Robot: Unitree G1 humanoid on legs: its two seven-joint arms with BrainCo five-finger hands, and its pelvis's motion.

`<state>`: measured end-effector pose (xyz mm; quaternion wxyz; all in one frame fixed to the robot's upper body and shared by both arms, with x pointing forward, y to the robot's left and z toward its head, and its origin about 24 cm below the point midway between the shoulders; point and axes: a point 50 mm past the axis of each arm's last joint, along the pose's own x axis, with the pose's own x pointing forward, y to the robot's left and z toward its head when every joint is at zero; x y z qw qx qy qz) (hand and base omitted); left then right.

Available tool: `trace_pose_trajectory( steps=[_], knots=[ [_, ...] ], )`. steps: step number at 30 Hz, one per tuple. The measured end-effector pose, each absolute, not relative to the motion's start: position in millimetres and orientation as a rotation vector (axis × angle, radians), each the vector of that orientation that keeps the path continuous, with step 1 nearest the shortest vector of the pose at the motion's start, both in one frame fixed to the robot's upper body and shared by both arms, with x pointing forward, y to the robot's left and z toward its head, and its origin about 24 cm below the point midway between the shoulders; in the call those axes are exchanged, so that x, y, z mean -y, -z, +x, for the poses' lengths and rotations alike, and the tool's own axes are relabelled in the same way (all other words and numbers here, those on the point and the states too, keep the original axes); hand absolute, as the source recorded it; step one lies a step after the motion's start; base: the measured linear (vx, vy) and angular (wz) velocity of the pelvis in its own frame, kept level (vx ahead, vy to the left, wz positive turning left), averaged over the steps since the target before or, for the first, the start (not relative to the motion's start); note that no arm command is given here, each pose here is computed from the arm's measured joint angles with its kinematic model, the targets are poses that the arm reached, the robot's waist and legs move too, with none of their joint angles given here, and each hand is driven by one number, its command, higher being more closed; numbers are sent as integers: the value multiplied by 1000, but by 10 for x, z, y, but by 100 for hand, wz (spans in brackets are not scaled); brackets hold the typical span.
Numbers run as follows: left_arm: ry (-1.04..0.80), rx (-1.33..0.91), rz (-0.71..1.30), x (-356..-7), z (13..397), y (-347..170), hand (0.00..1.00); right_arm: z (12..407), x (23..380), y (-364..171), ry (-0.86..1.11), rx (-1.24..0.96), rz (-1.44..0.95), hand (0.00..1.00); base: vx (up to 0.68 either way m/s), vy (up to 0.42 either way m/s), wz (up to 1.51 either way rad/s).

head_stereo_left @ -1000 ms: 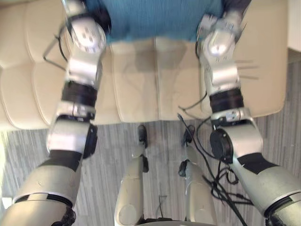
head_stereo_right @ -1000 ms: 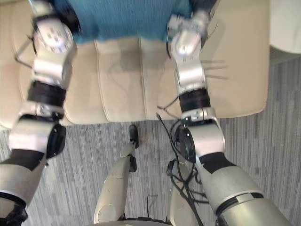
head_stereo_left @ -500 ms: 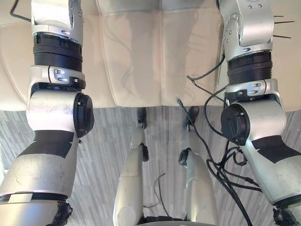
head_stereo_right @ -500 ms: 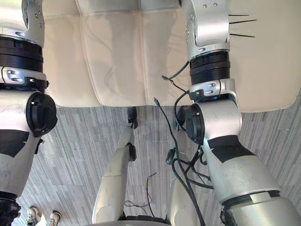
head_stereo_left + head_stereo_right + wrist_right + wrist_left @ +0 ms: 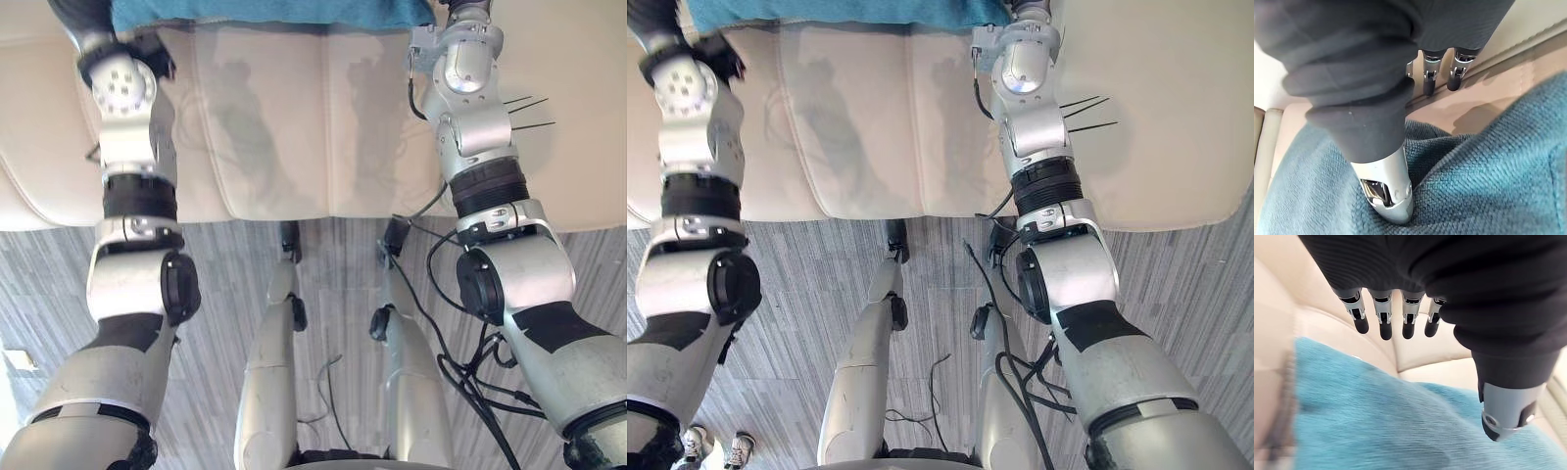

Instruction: Pick up cushions and gather them together orderly.

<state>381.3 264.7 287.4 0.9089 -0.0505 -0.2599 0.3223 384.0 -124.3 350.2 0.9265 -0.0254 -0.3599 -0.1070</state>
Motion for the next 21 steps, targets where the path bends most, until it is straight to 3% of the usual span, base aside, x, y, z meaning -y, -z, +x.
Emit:
trace_pose_trajectory(
  steps=[7,12,16,21],
  knots=[
    [-669,601,-49,-2858,3477,-2512,0,3462,1833,-3049,336,818,-59,0,-90,-64,-1],
    [-565,629,-2,-2667,2988,-1914,0,2935,2131,-2211,407,737,-185,0,-41,-63,2],
    [-373,326,-54,-2251,2665,-943,0,2644,2003,-1178,268,381,-188,0,50,-39,-7],
    [-246,-45,-57,-1998,2294,-77,0,2276,2012,-27,200,-114,-193,0,95,-34,-15]
  ],
)
